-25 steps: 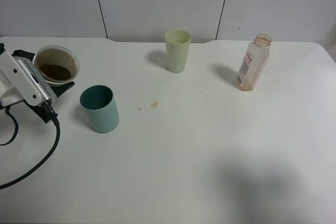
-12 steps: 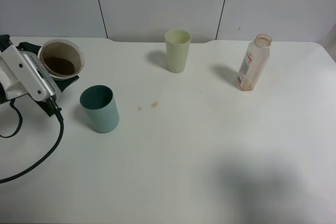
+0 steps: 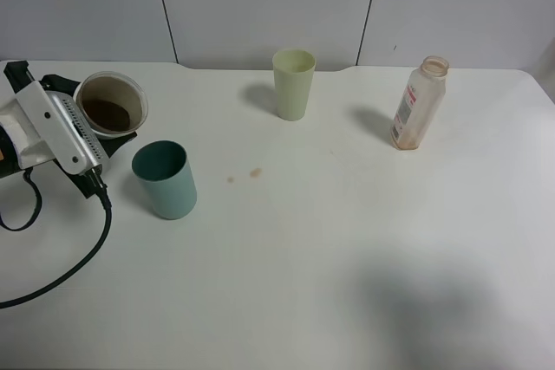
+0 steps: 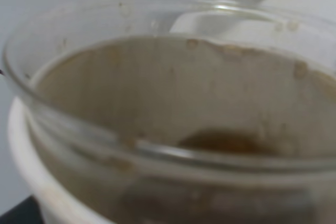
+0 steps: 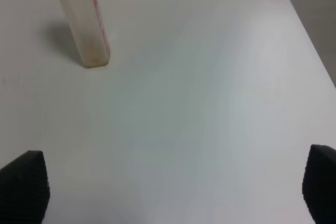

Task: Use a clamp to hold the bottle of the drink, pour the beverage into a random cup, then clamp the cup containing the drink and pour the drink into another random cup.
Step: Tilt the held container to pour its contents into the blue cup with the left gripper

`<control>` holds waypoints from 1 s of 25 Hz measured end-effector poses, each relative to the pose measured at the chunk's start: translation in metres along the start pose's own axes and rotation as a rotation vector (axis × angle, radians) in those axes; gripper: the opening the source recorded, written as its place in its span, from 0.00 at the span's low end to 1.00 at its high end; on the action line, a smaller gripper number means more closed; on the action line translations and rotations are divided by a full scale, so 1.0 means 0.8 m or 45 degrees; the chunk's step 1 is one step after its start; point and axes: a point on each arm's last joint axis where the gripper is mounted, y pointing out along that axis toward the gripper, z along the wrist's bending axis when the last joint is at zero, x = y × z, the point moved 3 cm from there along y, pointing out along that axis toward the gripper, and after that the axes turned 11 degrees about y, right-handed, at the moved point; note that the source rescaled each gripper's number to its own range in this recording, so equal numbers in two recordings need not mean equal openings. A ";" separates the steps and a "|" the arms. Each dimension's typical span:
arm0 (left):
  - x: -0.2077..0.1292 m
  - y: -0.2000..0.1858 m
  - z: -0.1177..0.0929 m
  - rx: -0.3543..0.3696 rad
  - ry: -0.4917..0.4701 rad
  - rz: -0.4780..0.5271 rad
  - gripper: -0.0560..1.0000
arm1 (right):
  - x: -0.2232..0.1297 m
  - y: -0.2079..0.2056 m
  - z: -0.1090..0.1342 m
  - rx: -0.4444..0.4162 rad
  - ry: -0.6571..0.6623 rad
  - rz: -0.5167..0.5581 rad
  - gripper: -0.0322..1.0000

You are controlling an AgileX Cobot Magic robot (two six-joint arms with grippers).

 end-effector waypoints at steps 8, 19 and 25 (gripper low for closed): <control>-0.003 0.000 0.000 -0.002 0.064 0.028 0.06 | 0.000 0.000 0.000 0.000 0.000 0.000 1.00; -0.004 0.000 0.000 -0.003 0.143 0.037 0.06 | 0.000 0.000 0.000 0.000 0.000 0.000 1.00; -0.005 0.000 0.000 0.002 0.177 0.043 0.06 | 0.000 0.000 0.000 0.000 0.000 0.000 1.00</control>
